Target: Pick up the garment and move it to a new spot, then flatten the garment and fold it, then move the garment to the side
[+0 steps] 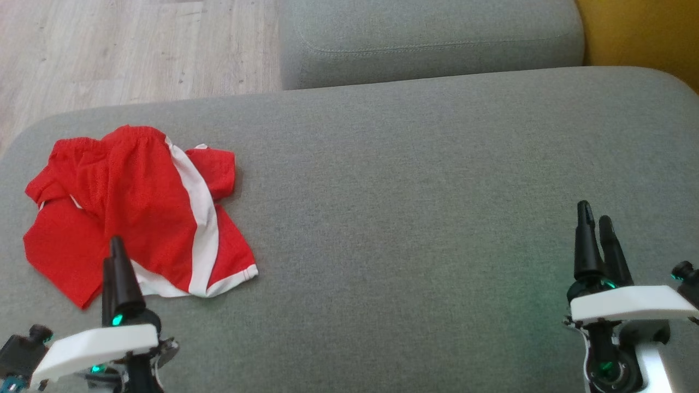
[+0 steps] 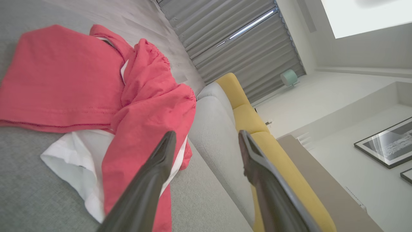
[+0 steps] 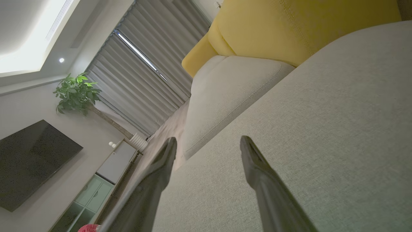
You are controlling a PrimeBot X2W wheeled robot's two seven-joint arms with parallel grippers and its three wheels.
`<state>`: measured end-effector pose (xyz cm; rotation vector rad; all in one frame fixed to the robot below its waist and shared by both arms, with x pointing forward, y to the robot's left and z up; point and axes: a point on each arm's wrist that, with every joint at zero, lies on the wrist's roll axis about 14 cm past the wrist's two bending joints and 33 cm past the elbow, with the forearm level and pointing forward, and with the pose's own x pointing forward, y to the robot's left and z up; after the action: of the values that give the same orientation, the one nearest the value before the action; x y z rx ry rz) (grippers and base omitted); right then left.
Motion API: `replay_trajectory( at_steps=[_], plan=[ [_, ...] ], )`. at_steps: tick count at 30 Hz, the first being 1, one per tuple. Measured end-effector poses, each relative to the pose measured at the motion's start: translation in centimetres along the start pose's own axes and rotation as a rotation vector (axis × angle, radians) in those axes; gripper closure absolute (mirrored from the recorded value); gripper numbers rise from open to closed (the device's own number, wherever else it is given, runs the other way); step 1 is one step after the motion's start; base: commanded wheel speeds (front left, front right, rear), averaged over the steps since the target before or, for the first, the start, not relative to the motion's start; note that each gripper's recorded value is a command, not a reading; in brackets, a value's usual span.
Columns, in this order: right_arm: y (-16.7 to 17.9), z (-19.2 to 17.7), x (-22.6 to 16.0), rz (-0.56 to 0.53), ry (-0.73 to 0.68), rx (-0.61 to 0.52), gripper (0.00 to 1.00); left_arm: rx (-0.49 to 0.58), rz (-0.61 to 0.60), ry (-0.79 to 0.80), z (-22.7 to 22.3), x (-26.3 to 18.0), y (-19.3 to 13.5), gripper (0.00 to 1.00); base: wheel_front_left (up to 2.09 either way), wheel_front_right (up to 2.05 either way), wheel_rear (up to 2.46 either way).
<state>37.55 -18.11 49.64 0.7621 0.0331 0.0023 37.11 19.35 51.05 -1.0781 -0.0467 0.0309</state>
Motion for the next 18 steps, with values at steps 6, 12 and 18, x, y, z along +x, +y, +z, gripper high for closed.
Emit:
replay_trajectory(
  at_steps=[6, 12, 18],
  plan=[
    [0.8, 0.0, 0.0, 0.029, -0.005, -0.094, 0.00, 0.103, -0.045, 0.029, -1.2, 0.1, -1.3, 0.00, 0.00, 0.00, 0.00],
    [1.4, 0.0, 0.1, 0.050, -0.012, -0.186, 0.00, 0.198, -0.081, 0.059, -2.5, 0.0, -2.2, 0.00, 0.00, 0.00, 0.00],
    [2.0, -0.1, 0.1, 0.073, -0.019, -0.275, 0.00, 0.295, -0.108, 0.070, -3.2, -0.1, -2.9, 0.00, 0.00, 0.00, 0.00]
  ],
)
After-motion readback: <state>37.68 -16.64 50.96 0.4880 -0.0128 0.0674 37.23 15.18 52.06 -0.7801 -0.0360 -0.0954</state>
